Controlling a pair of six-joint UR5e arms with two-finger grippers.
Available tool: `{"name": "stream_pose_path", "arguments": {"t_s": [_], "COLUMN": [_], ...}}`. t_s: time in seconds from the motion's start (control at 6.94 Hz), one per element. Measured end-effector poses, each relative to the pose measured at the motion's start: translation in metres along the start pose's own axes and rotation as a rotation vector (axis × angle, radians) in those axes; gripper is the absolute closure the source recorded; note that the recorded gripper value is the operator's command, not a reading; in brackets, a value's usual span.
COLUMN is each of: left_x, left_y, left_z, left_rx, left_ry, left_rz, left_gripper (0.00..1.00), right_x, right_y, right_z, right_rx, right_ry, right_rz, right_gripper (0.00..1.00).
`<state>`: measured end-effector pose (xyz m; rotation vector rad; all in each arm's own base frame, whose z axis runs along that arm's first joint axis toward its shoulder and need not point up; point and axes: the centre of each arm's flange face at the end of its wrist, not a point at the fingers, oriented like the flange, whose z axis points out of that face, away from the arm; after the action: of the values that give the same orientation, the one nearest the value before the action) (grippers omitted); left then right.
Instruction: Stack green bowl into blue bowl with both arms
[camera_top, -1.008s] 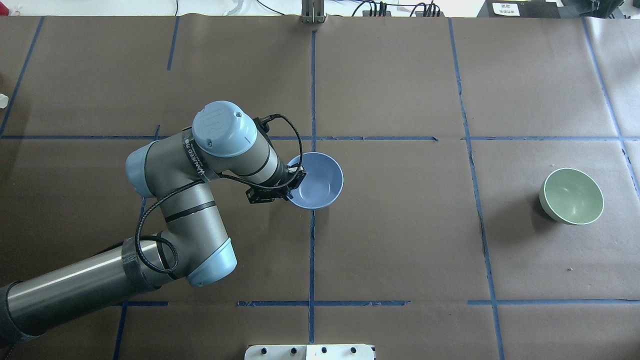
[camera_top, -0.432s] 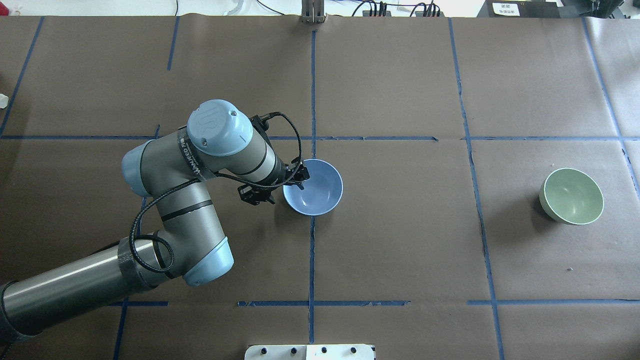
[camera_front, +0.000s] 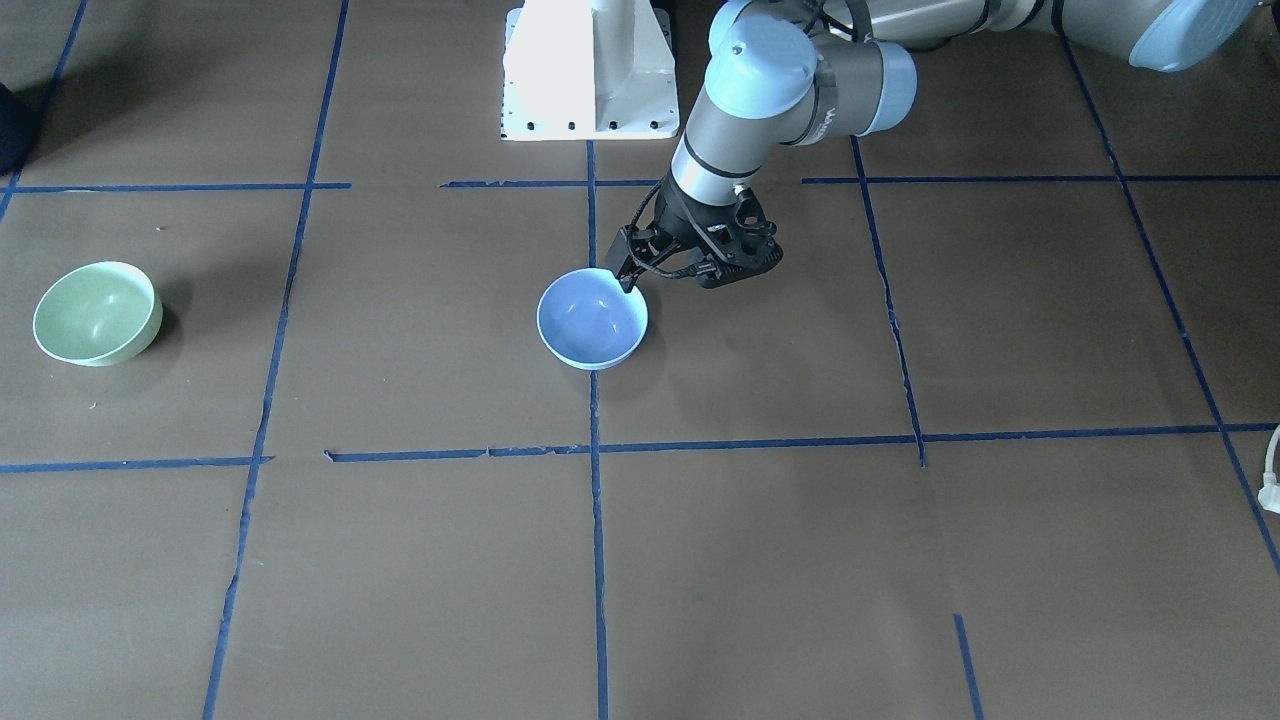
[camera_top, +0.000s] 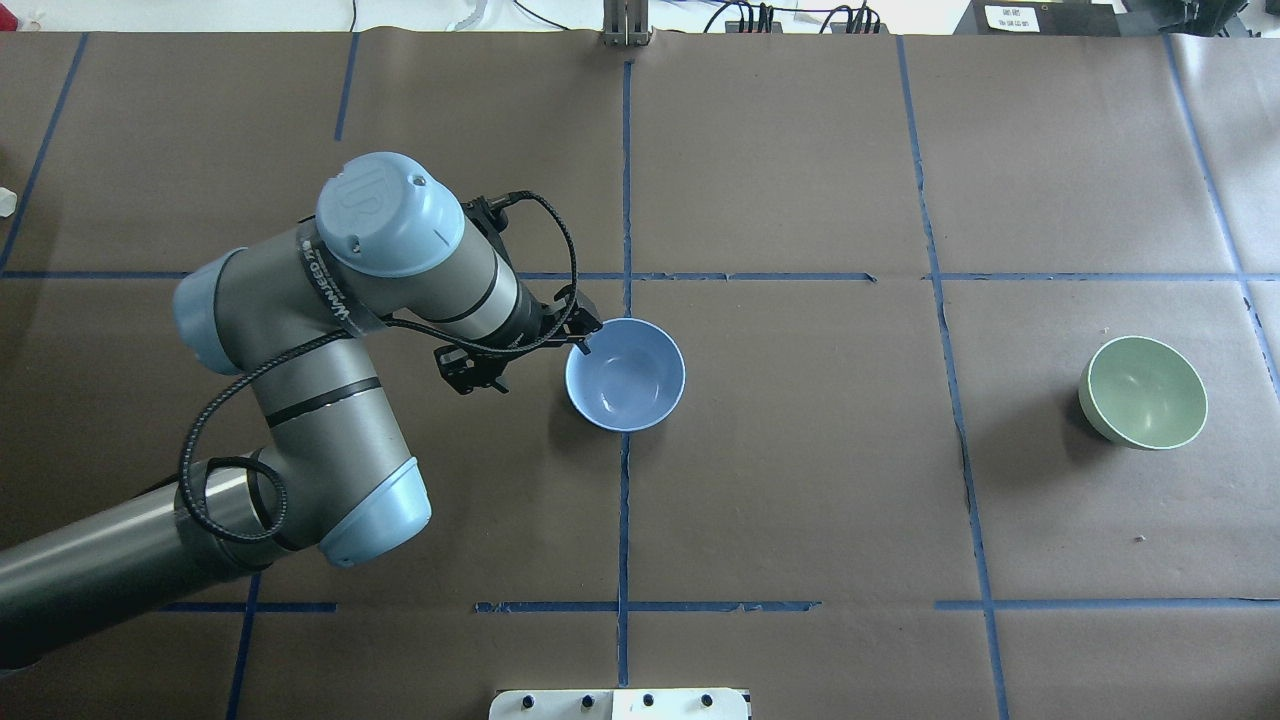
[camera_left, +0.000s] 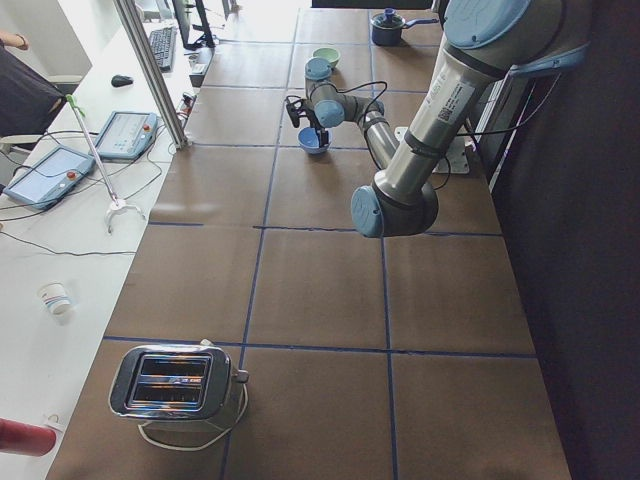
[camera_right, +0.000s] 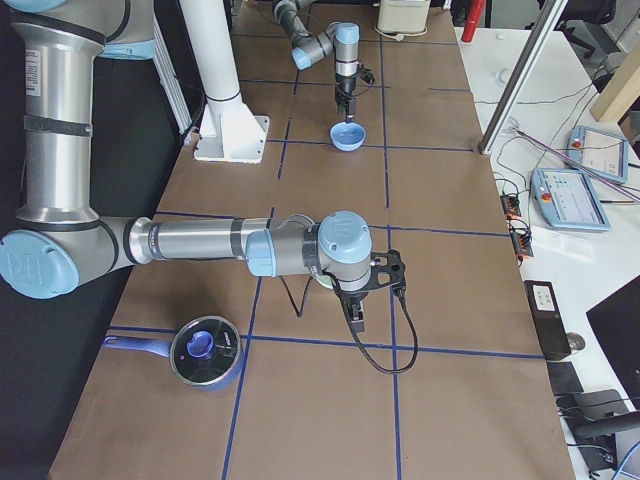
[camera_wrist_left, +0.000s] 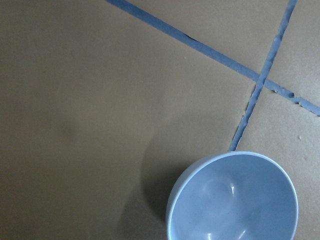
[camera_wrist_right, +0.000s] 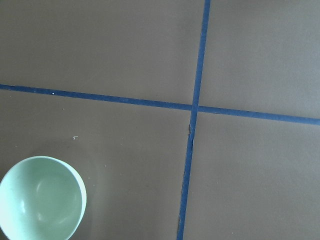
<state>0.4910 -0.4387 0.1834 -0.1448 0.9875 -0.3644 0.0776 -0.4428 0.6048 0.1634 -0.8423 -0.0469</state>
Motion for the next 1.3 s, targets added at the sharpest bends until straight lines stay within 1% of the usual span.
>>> {"name": "stream_pose_path", "arguments": {"t_s": [0.14,0.29,0.43,0.58,0.72,1.15,1.3], "left_x": [-0.011,-0.031,-0.056,-0.076,-0.087,-0.093,-0.094], "left_y": [-0.001,-0.005,-0.011,-0.017,-0.021,-0.024,-0.026], "left_z": [-0.03,-0.055,-0.075,-0.088,-0.093,-0.096,-0.097], "left_rx": [0.008,0.011,0.014,0.019,0.024,0.028,0.032], "left_ry": [-0.04,-0.059,-0.063,-0.066,-0.069,-0.072,-0.072], "left_rz": [0.043,0.071,0.094,0.112,0.126,0.135,0.133], "left_gripper": [0.0,0.0,0.0,0.0,0.0,0.0,0.0], "right_x": [-0.01,-0.024,-0.04,-0.057,-0.071,-0.096,-0.103], "right_y": [0.005,0.015,0.027,0.038,0.046,0.065,0.068], "right_z": [0.015,0.034,0.051,0.069,0.089,0.165,0.181], "right_rx": [-0.003,0.013,0.037,0.043,0.041,0.049,0.043], "right_ry": [-0.005,-0.017,-0.04,-0.068,-0.085,-0.066,-0.059], "right_rz": [0.025,0.061,0.109,0.159,0.191,0.237,0.235], "right_gripper": [0.0,0.0,0.0,0.0,0.0,0.02,0.02]}}
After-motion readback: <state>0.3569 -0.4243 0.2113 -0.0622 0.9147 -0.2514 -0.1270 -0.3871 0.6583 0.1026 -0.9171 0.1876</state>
